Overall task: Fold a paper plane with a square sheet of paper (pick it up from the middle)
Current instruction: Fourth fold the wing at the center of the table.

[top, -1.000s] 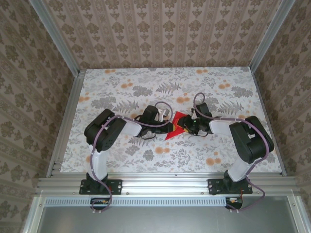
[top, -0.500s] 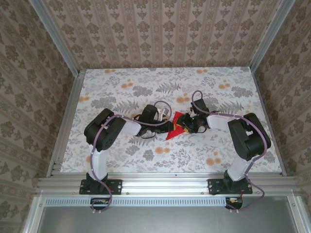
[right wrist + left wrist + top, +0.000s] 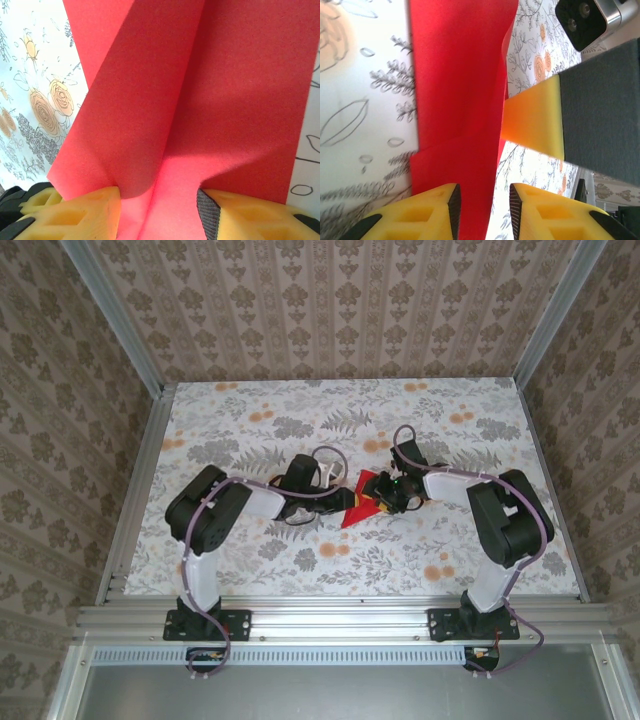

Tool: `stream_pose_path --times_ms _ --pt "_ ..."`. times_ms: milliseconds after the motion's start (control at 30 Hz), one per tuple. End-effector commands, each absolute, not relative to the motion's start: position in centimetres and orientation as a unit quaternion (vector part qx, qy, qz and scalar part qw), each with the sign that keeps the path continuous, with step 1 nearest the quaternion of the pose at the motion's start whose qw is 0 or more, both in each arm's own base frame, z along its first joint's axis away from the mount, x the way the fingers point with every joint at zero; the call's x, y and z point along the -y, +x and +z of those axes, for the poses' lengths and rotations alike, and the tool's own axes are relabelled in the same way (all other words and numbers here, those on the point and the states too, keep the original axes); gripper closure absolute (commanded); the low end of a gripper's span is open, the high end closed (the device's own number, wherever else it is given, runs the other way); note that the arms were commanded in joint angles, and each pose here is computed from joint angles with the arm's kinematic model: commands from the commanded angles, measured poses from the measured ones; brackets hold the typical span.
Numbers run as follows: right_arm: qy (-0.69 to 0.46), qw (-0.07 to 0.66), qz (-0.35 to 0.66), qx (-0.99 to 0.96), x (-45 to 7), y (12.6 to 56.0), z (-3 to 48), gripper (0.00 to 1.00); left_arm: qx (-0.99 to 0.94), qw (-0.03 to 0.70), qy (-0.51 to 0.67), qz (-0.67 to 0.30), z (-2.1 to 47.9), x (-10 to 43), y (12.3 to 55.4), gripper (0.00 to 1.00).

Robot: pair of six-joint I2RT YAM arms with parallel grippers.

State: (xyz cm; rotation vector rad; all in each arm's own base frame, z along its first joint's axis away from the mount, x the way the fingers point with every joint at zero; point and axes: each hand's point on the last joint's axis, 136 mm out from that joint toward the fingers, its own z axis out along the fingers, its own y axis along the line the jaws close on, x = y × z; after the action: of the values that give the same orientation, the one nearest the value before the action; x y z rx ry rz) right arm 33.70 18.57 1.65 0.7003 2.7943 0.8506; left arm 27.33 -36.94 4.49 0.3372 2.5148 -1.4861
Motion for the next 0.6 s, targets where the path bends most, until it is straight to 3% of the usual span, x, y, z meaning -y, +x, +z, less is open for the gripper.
stream_pose_path --times_ms 0,567 --pt "0.290 -0.010 0.096 -0.952 -12.3 27.7 -5.3 0.49 -0.853 0.108 0.116 -0.497 5.6 36.0 26.9 0.66" --pt "0.296 -0.018 0.096 -0.950 -12.3 27.5 -5.6 0.50 -0.860 0.094 0.143 -0.481 4.6 37.7 26.5 0.62"
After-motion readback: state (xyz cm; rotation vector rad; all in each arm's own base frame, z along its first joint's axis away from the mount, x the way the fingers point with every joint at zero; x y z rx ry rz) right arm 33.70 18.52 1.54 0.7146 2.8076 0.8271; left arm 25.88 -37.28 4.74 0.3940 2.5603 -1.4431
